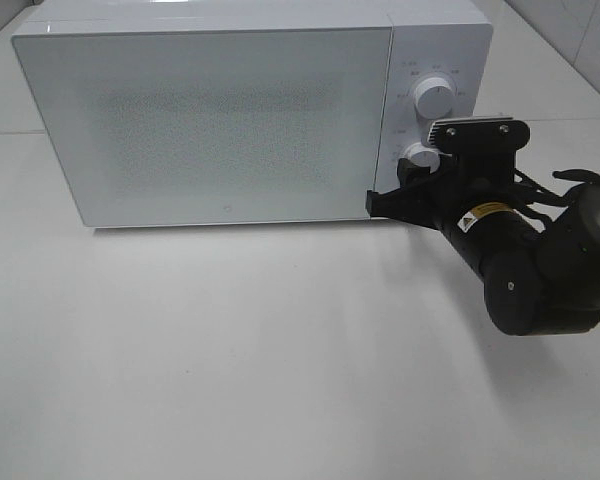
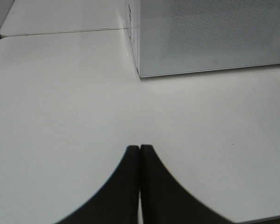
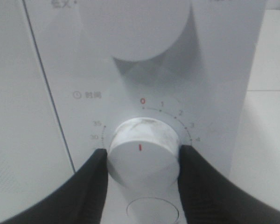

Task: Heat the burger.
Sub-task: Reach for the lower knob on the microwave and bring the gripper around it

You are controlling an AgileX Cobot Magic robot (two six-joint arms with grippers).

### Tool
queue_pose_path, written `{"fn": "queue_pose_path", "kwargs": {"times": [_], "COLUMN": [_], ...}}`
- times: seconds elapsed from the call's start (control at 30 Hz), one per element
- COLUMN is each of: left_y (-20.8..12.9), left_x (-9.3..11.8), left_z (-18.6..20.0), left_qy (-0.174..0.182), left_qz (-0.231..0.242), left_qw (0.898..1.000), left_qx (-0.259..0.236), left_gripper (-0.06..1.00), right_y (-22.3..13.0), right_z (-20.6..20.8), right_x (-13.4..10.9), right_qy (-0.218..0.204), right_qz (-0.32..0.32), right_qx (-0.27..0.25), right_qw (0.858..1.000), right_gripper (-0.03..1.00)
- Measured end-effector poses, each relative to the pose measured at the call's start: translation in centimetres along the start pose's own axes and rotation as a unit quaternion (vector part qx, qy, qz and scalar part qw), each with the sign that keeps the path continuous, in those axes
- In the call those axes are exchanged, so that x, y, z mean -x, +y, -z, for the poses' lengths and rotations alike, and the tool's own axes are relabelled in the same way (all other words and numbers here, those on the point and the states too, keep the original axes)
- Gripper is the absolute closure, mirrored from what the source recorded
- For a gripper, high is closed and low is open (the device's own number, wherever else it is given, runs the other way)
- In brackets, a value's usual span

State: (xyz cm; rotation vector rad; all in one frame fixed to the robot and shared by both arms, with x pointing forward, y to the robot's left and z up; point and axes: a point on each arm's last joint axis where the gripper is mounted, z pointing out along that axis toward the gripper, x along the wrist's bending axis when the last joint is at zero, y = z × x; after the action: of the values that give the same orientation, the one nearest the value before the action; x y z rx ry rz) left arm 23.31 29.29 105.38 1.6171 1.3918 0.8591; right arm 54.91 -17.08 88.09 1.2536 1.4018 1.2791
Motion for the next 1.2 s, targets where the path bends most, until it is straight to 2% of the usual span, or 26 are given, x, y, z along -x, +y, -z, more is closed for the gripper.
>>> {"fn": "queue_pose_path", "kwargs": {"times": [0.07, 0.1, 0.13, 0.17, 0.2, 0.23, 0.27, 0.3, 0.33, 0.37, 0.4, 0.43, 0.47, 0.5, 0.53, 0.57, 0.6, 0.63, 0.67, 0.7, 0.73, 0.77, 0.8, 0.83, 1.0, 1.2], "left_y": [0.0, 0.0, 0.0, 0.0, 0.0, 0.0, 0.0, 0.0, 0.0, 0.0, 0.0, 0.0, 0.0, 0.0, 0.0, 0.0, 0.0, 0.0, 0.0, 0.0, 0.0, 0.0, 0.0, 0.0, 0.0, 0.0], "left_x": [0.0, 0.0, 0.0, 0.0, 0.0, 0.0, 0.0, 0.0, 0.0, 0.0, 0.0, 0.0, 0.0, 0.0, 0.0, 0.0, 0.0, 0.0, 0.0, 0.0, 0.0, 0.0, 0.0, 0.0, 0.0, 0.0], "left_z": [0.0, 0.0, 0.0, 0.0, 0.0, 0.0, 0.0, 0.0, 0.0, 0.0, 0.0, 0.0, 0.0, 0.0, 0.0, 0.0, 0.0, 0.0, 0.0, 0.0, 0.0, 0.0, 0.0, 0.0, 0.0, 0.0], "left_qy": [0.0, 0.0, 0.0, 0.0, 0.0, 0.0, 0.0, 0.0, 0.0, 0.0, 0.0, 0.0, 0.0, 0.0, 0.0, 0.0, 0.0, 0.0, 0.0, 0.0, 0.0, 0.0, 0.0, 0.0, 0.0, 0.0], "left_qz": [0.0, 0.0, 0.0, 0.0, 0.0, 0.0, 0.0, 0.0, 0.0, 0.0, 0.0, 0.0, 0.0, 0.0, 0.0, 0.0, 0.0, 0.0, 0.0, 0.0, 0.0, 0.0, 0.0, 0.0, 0.0, 0.0], "left_qw": [1.0, 1.0, 1.0, 1.0, 1.0, 1.0, 1.0, 1.0, 1.0, 1.0, 1.0, 1.0, 1.0, 1.0, 1.0, 1.0, 1.0, 1.0, 1.0, 1.0, 1.0, 1.0, 1.0, 1.0, 1.0, 1.0], "left_qx": [0.0, 0.0, 0.0, 0.0, 0.0, 0.0, 0.0, 0.0, 0.0, 0.0, 0.0, 0.0, 0.0, 0.0, 0.0, 0.0, 0.0, 0.0, 0.0, 0.0, 0.0, 0.0, 0.0, 0.0, 0.0, 0.0], "left_gripper": [0.94, 0.94, 0.94, 0.94, 0.94, 0.94, 0.94, 0.94, 0.94, 0.94, 0.94, 0.94, 0.94, 0.94, 0.94, 0.94, 0.94, 0.94, 0.94, 0.94, 0.94, 0.94, 0.94, 0.94, 0.94, 0.94], "right_y": [0.03, 0.03, 0.03, 0.03, 0.03, 0.07, 0.07, 0.13, 0.13, 0.17, 0.26, 0.26, 0.29, 0.33, 0.33, 0.35, 0.35, 0.35, 0.38, 0.38, 0.4, 0.42, 0.42, 0.42, 0.43, 0.43], "right_z": [0.0, 0.0, 0.0, 0.0, 0.0, 0.01, 0.01, 0.01, 0.01, 0.01, 0.02, 0.02, 0.03, 0.03, 0.03, 0.03, 0.03, 0.03, 0.03, 0.03, 0.03, 0.03, 0.03, 0.03, 0.03, 0.03], "right_x": [0.0, 0.0, -0.01, -0.01, -0.01, -0.01, -0.01, -0.02, -0.02, -0.03, -0.03, -0.03, -0.04, -0.04, -0.04, -0.06, -0.06, -0.06, -0.06, -0.06, -0.06, -0.06, -0.06, -0.06, -0.06, -0.04], "right_qy": [0.0, 0.0, 0.001, 0.001, 0.001, 0.001, 0.001, 0.002, 0.002, 0.002, 0.002, 0.002, 0.003, 0.004, 0.004, 0.005, 0.006, 0.006, 0.007, 0.007, 0.007, 0.008, 0.008, 0.008, 0.009, 0.008], "right_qz": [-0.068, -0.068, -0.12, -0.12, -0.152, -0.215, -0.215, -0.289, -0.289, -0.325, -0.389, -0.389, -0.449, -0.482, -0.482, -0.543, -0.571, -0.571, -0.618, -0.618, -0.656, -0.672, -0.672, -0.694, -0.703, -0.691], "right_qx": [0.0, 0.0, 0.0, 0.0, 0.0, 0.001, 0.001, 0.002, 0.002, 0.002, 0.003, 0.003, 0.003, 0.003, 0.003, 0.003, 0.003, 0.003, 0.004, 0.004, 0.005, 0.005, 0.005, 0.005, 0.005, 0.006], "right_qw": [0.998, 0.998, 0.993, 0.993, 0.988, 0.977, 0.977, 0.957, 0.957, 0.946, 0.921, 0.921, 0.894, 0.876, 0.876, 0.84, 0.821, 0.821, 0.786, 0.786, 0.755, 0.74, 0.74, 0.72, 0.711, 0.723], "right_gripper": [0.52, 0.52, 0.53, 0.53, 0.53, 0.53, 0.53, 0.53, 0.53, 0.53, 0.53, 0.53, 0.53, 0.53, 0.53, 0.53, 0.53, 0.53, 0.53, 0.53, 0.53, 0.53, 0.53, 0.53, 0.53, 0.53]}}
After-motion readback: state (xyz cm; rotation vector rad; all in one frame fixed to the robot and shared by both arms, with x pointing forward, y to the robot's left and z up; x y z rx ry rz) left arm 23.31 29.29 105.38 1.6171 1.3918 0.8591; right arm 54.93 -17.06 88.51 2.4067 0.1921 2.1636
